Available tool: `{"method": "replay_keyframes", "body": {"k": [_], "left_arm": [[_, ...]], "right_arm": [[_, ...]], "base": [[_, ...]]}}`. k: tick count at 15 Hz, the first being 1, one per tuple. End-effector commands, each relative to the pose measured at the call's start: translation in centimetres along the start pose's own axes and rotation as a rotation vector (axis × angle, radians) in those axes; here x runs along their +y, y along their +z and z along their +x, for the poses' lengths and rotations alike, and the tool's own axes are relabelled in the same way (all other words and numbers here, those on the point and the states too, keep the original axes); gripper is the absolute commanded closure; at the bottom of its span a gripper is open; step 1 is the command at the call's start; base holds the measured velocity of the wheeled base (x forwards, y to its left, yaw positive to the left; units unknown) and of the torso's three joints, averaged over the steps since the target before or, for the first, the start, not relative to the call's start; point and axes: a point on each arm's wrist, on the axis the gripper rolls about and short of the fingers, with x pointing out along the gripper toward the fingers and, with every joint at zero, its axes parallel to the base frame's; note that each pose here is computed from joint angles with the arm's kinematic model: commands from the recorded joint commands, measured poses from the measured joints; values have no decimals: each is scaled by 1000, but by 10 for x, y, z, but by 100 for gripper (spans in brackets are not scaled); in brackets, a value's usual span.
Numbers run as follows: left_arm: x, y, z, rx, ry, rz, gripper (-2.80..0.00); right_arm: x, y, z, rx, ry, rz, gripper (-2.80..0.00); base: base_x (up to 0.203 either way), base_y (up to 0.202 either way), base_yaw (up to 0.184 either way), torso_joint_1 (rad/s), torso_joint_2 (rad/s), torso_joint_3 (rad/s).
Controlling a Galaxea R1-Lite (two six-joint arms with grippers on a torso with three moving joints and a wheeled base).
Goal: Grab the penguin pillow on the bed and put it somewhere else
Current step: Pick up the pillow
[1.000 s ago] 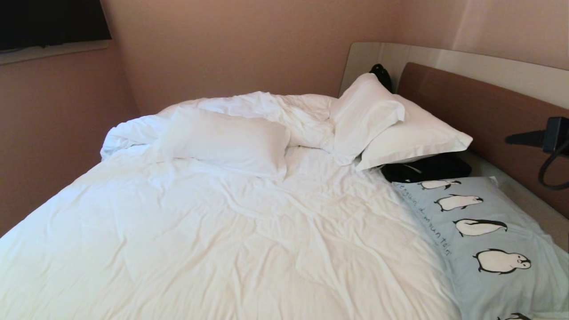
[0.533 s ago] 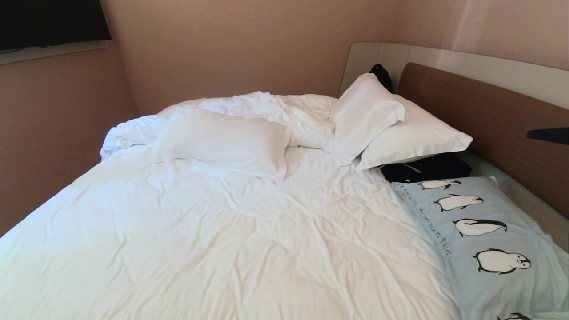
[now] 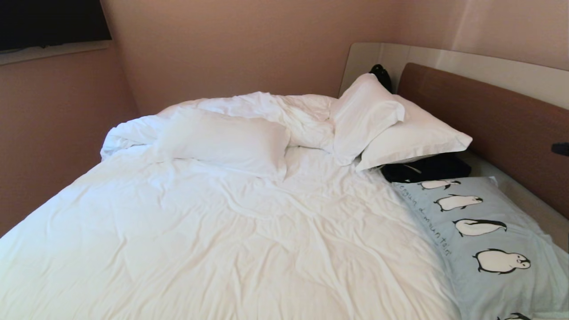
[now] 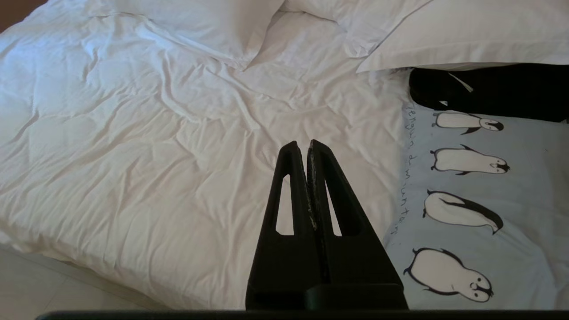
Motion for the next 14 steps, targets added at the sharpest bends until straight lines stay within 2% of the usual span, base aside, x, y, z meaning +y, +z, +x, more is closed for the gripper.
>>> {"method": "replay_keyframes", "body": {"k": [1, 3, 5, 7, 14], "left_arm": [[0, 0, 0, -1, 0, 0, 0], [0, 0, 0, 0, 0, 0, 0], [0, 0, 0, -1, 0, 0, 0], [0, 0, 0, -1, 0, 0, 0], [0, 0, 0, 0, 0, 0, 0]], "right_arm": [[17, -11, -25, -38, 20, -20, 0], [30, -45, -41, -15, 17, 18, 0], [43, -63, -59, -50, 2, 52, 0], [53, -70, -73, -90, 1, 58, 0], [89, -89, -126, -217, -22, -17, 0]], "base": [[0, 0, 0, 0, 0, 0], [0, 0, 0, 0, 0, 0], [0, 0, 0, 0, 0, 0], [0, 0, 0, 0, 0, 0], [0, 0, 0, 0, 0, 0]]}}
